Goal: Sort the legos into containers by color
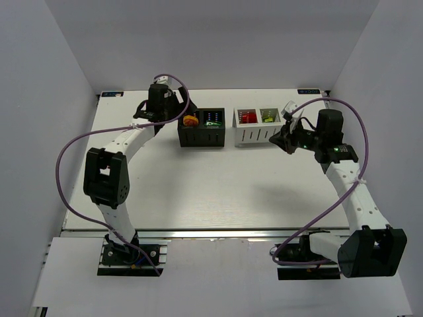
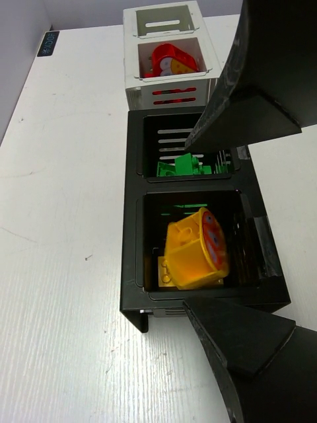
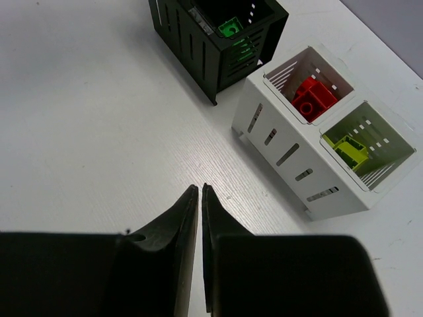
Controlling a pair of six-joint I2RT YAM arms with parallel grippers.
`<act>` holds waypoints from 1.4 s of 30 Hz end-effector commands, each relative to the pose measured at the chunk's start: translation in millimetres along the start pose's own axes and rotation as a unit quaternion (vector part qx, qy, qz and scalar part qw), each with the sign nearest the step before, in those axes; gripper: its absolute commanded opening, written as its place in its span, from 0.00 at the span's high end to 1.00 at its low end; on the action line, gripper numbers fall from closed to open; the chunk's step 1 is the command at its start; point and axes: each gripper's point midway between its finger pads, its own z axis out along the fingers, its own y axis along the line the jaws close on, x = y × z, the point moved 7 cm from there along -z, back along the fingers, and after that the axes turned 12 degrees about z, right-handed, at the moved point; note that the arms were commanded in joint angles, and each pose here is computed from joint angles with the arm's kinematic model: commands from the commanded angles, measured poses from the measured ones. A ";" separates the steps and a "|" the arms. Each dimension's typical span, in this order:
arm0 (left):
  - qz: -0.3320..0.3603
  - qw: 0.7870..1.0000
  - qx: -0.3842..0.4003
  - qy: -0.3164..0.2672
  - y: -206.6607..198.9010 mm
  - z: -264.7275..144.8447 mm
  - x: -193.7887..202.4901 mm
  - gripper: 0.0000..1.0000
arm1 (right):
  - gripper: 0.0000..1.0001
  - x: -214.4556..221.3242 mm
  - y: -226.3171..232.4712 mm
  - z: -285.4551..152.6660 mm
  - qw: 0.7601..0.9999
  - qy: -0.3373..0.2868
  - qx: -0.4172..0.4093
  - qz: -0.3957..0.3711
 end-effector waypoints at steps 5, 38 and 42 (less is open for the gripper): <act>0.022 0.997 -0.001 -0.070 -17.1 -42.8 -46.9 0.02 | 0.67 -10.2 0.5 -9.3 1.000 -0.012 0.024 -0.010; 0.029 0.987 -0.051 -0.151 -7.1 -199.7 -10.9 0.02 | 0.11 -46.0 -29.9 -35.8 0.947 -0.053 0.266 0.174; 0.026 0.987 -0.056 -0.148 -5.4 -204.6 -6.7 0.02 | 0.11 -31.7 -28.6 -37.1 0.943 -0.049 0.279 0.175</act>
